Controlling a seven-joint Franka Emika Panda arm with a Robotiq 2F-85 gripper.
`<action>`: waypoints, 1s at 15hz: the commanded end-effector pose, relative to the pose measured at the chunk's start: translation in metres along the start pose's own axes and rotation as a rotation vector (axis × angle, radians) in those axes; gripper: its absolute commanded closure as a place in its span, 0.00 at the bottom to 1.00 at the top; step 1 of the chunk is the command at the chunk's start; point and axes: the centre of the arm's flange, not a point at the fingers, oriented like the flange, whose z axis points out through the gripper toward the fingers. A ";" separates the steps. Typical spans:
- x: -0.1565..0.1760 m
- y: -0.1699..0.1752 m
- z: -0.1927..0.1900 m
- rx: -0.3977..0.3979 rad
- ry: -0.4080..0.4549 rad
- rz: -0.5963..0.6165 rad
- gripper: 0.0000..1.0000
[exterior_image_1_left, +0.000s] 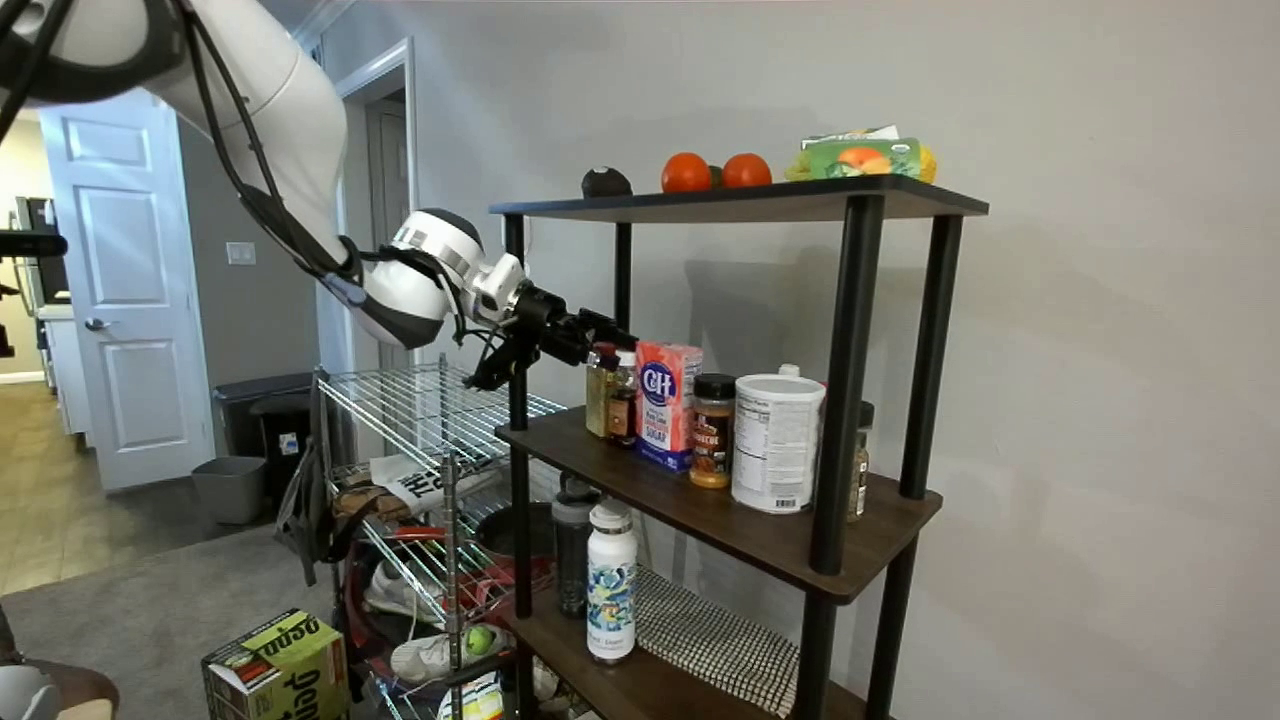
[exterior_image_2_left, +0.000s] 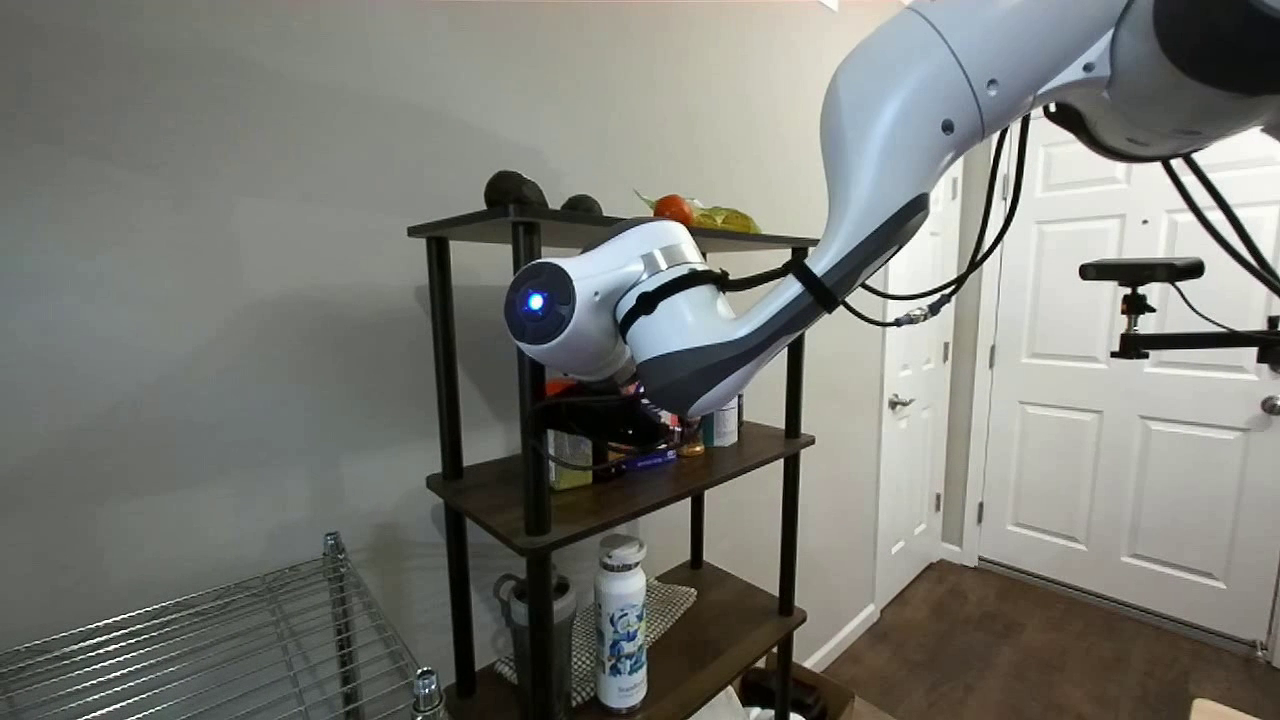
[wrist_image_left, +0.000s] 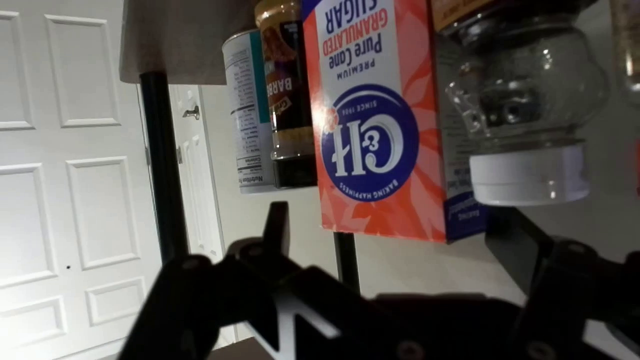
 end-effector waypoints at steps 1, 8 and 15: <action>0.001 0.003 0.019 0.041 -0.032 0.110 0.00; 0.009 0.013 0.053 0.071 -0.087 0.242 0.00; 0.013 0.014 0.052 0.121 -0.058 0.269 0.00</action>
